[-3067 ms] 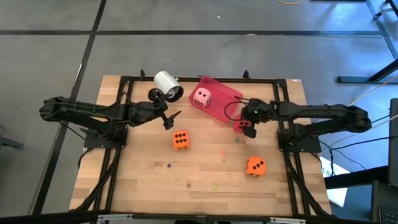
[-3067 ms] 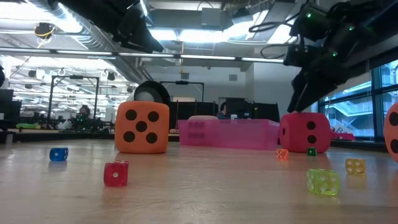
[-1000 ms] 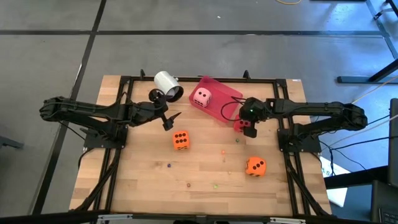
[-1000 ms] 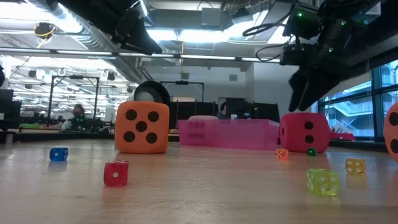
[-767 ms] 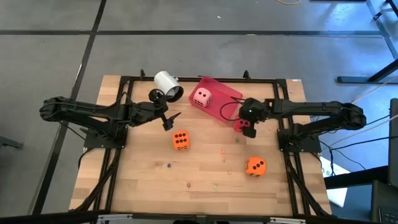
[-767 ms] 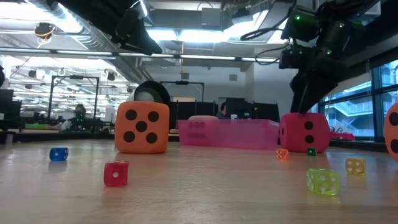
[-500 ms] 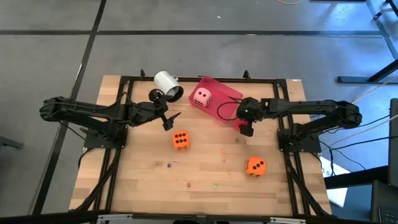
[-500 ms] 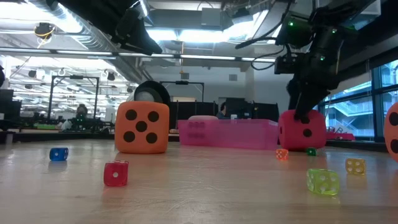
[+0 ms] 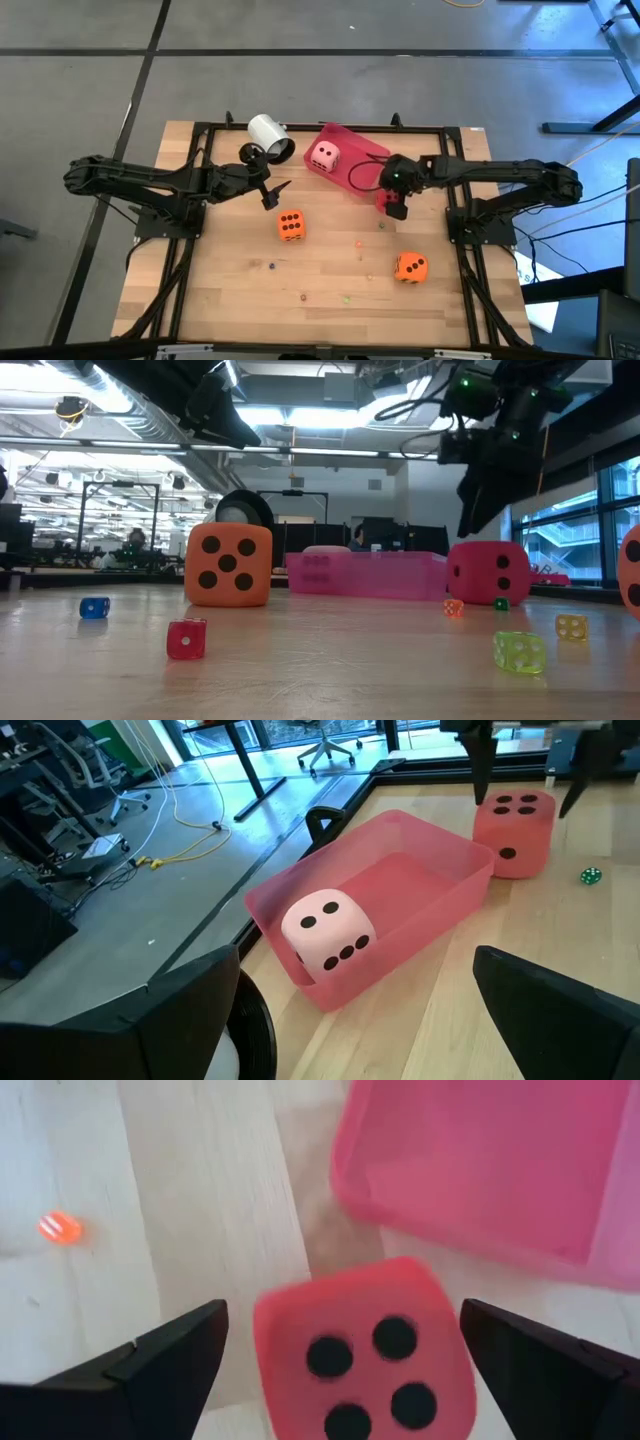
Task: Pick & Place Dice
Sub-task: Put the big red die into the red bin
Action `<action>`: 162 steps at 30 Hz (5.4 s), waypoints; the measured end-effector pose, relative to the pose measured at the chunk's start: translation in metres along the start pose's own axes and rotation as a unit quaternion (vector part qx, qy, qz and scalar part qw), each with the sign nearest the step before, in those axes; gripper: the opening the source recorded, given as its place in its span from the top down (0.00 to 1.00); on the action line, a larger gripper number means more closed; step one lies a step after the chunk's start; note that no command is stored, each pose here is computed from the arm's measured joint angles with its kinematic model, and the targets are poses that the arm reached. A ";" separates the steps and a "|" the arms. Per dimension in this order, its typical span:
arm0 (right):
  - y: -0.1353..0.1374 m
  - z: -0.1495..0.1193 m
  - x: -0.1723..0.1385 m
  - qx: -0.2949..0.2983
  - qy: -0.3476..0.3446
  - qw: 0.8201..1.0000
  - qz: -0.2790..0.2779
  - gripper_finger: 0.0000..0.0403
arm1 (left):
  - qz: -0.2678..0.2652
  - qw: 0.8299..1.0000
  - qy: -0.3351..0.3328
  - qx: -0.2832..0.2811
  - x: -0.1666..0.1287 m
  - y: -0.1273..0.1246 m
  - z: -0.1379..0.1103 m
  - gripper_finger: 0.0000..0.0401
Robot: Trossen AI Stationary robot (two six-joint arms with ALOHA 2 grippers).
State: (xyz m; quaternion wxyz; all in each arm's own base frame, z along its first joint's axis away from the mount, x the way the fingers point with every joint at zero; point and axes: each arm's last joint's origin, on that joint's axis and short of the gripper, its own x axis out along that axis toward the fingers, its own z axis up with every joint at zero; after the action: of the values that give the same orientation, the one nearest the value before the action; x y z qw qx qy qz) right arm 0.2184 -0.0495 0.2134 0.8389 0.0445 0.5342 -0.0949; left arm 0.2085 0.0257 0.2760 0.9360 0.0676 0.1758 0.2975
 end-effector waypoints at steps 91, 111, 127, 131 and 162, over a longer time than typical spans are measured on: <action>0.018 -0.004 -0.014 -0.058 0.013 0.998 -0.008 0.32 | -0.023 1.000 -0.001 -0.005 0.000 -0.001 0.000 0.00; 0.022 0.001 -0.008 0.011 0.015 0.999 0.045 0.11 | -0.035 0.999 -0.001 -0.005 0.000 -0.002 0.000 0.00; 0.020 0.001 -0.007 0.024 0.014 1.000 0.009 0.10 | -0.036 0.999 -0.001 -0.003 0.000 -0.002 0.000 0.00; 0.020 0.001 -0.007 0.067 0.014 0.998 0.009 0.10 | -0.036 0.999 -0.001 -0.003 0.000 -0.002 0.000 0.00; 0.019 -0.007 -0.006 0.044 0.060 0.997 0.000 0.01 | -0.036 0.999 -0.001 -0.004 0.000 -0.002 0.000 0.00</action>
State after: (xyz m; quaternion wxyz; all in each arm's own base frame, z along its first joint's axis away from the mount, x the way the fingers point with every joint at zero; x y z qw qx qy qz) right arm 0.2132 -0.0290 0.2157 0.8028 0.0868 0.5785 -0.1151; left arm 0.2097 0.0240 0.2756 0.9465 0.0583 0.1756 0.2644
